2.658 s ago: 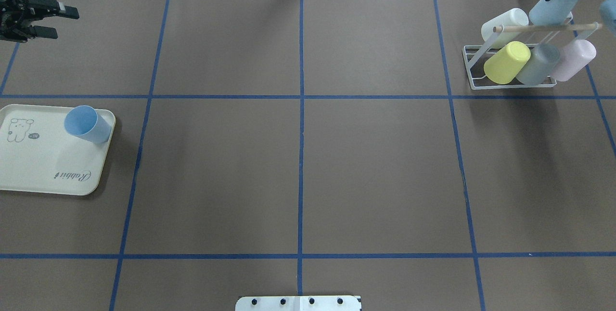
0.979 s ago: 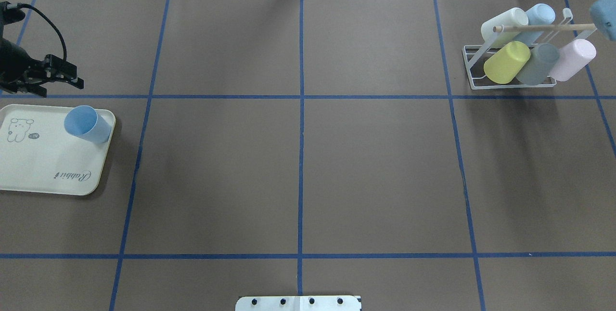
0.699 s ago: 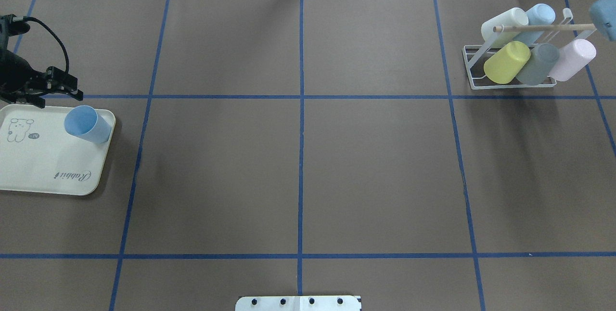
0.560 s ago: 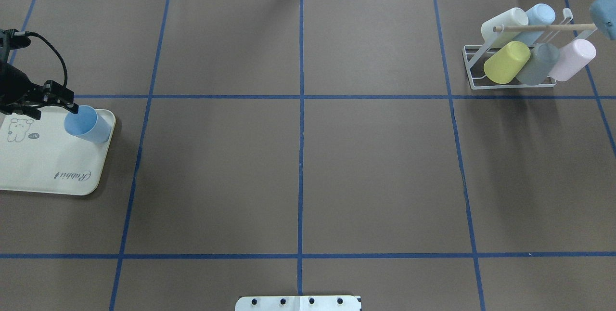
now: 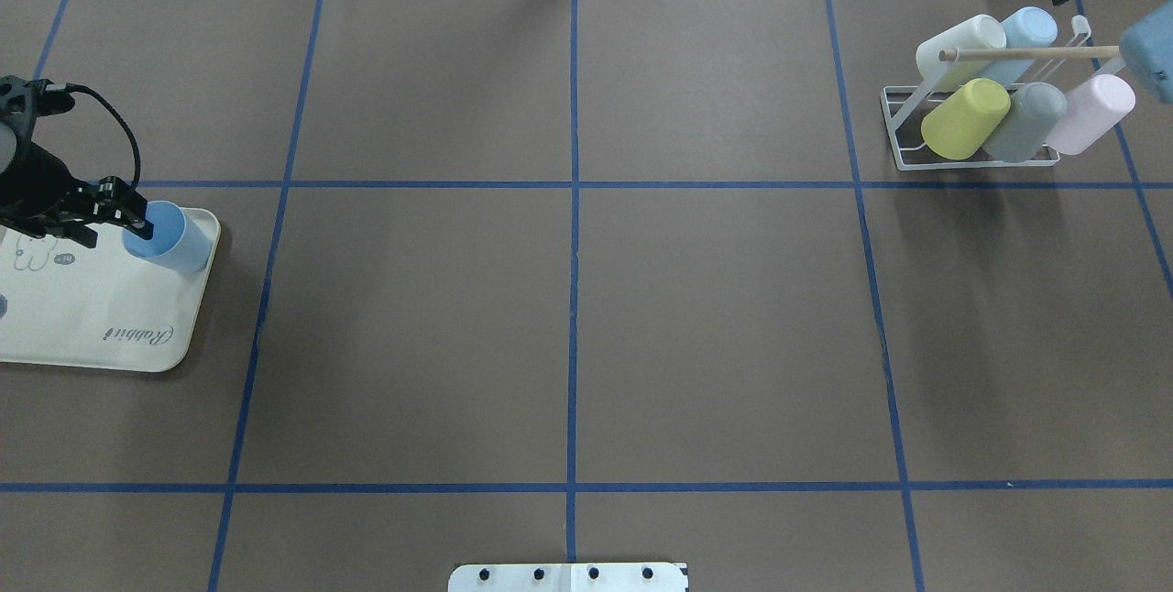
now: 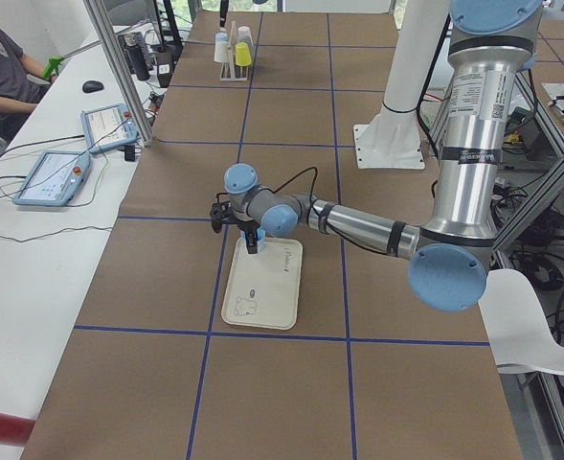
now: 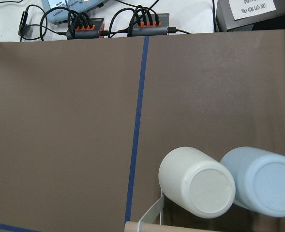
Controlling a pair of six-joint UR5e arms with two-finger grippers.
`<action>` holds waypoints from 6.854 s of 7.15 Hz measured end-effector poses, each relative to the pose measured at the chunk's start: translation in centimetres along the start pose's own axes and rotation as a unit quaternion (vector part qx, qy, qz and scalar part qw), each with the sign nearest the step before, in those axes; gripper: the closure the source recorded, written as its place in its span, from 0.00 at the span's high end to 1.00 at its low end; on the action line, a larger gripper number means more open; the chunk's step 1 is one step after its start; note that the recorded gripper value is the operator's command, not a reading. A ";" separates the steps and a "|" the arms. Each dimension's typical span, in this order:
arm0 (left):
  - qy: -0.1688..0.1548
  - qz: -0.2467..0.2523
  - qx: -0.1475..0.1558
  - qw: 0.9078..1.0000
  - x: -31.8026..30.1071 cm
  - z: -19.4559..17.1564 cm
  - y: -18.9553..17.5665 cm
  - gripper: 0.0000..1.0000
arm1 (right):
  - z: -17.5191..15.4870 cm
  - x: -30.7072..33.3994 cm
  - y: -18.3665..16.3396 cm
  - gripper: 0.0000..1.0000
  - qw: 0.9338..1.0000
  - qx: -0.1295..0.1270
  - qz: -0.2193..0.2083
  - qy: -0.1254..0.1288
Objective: Transfer IKEA cup to right arm and place on rack
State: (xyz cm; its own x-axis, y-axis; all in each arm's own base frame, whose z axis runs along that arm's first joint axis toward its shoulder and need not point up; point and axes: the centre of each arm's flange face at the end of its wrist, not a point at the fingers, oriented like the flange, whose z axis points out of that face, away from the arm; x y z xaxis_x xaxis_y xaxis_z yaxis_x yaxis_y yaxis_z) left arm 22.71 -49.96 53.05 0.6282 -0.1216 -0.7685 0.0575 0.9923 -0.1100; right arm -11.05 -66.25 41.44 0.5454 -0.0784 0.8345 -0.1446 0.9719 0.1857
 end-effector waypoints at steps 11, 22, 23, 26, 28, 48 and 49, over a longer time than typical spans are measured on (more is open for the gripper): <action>0.062 0.033 0.029 0.997 6.7 -8.2 1.0 0.00 | 1.0 -8.1 3.7 0.98 0.999 -0.005 0.034 -0.030; 0.317 -0.074 -0.059 0.944 26.1 -9.9 7.3 0.00 | 2.8 -36.0 23.6 0.98 0.937 0.000 0.130 -0.323; 0.366 -0.093 -0.059 0.924 26.2 -9.3 8.1 0.00 | 2.2 -36.2 24.0 0.98 0.924 0.007 0.142 -0.354; 0.503 -0.144 -0.091 0.847 27.6 -7.0 12.1 0.00 | 1.7 -36.5 24.4 0.97 0.895 0.026 0.156 -0.416; 0.578 -0.193 -0.145 0.780 28.1 -6.4 14.4 0.00 | 1.5 -36.7 24.9 0.97 0.876 0.033 0.165 -0.452; 0.711 -0.277 -0.343 0.547 33.2 -3.5 21.0 1.00 | 2.0 -40.7 28.3 0.28 0.808 -0.004 0.133 -0.574; 0.713 -0.277 -0.339 0.548 32.8 -3.6 20.9 1.00 | 1.9 -40.7 28.3 0.28 0.808 -0.004 0.132 -0.575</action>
State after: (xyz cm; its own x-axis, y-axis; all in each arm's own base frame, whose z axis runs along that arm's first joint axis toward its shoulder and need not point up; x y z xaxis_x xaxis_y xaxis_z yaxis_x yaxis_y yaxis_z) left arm 41.74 -33.30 23.32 -0.6116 -0.7752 -0.1579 -0.6724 0.6146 -0.4126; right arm -38.92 -35.97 13.76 -0.6309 -0.0180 0.7756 -0.1236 0.9893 -0.0776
